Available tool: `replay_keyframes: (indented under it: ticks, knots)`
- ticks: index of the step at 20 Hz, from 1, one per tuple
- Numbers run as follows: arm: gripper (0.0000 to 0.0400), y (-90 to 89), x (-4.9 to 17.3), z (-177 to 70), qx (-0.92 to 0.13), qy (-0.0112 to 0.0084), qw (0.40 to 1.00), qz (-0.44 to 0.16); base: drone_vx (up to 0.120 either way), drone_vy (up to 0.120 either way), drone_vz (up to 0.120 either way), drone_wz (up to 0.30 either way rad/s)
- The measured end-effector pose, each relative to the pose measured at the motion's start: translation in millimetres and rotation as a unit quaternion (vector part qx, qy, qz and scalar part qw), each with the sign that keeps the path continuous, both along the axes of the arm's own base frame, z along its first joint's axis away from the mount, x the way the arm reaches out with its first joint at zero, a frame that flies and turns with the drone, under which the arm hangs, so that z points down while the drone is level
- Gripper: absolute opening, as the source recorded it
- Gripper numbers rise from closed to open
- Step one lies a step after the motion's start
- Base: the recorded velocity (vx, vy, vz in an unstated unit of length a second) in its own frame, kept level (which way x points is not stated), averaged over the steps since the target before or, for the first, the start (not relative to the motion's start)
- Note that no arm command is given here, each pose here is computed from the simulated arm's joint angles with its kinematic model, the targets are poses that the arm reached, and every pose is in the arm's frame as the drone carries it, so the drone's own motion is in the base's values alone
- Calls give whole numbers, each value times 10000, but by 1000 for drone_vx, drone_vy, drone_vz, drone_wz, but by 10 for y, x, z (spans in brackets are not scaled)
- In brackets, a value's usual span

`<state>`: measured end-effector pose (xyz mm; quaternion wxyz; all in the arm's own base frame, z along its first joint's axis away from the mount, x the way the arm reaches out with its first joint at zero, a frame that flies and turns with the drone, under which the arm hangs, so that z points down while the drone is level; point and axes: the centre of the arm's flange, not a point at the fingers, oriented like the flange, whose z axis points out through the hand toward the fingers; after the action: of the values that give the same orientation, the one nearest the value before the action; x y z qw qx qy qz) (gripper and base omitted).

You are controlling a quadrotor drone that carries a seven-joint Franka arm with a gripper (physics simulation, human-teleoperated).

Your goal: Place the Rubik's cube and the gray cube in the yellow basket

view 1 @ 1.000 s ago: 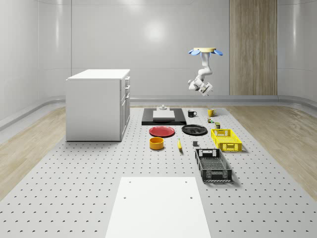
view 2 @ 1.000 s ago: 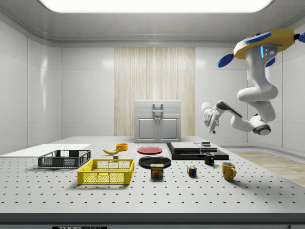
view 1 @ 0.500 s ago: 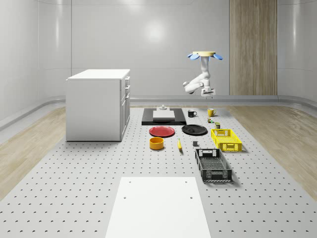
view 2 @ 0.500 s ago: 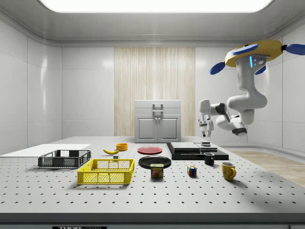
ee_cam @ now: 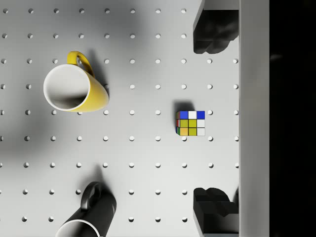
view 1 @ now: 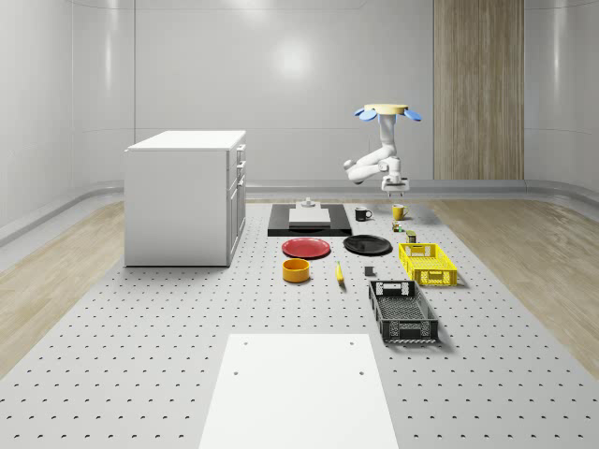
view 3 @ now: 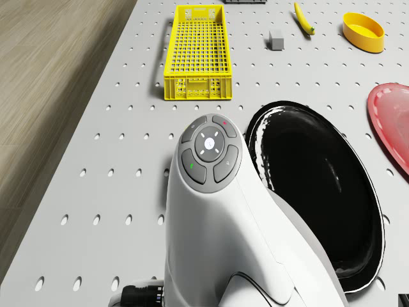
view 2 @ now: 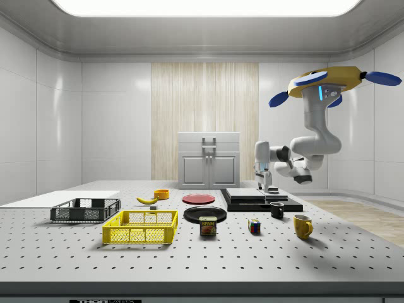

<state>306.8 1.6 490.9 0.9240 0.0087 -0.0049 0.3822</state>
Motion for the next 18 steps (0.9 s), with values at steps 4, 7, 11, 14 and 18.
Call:
replay_keyframes:
  ticks: [4,7,11,14,18]
  knots:
    - [400,-9,0,-1,-48,2,10000,-1,50,0,-120,0]
    - [400,-13,0,-1,-67,3,10000,-1,13,0,-120,0]
    - [400,-16,0,-1,-80,4,10000,-1,120,-40,-120,0]
    - [400,-17,0,-1,-85,4,10000,-1,0,0,-120,0]
    - [400,-17,0,-1,-89,4,10000,-1,0,0,-120,0]
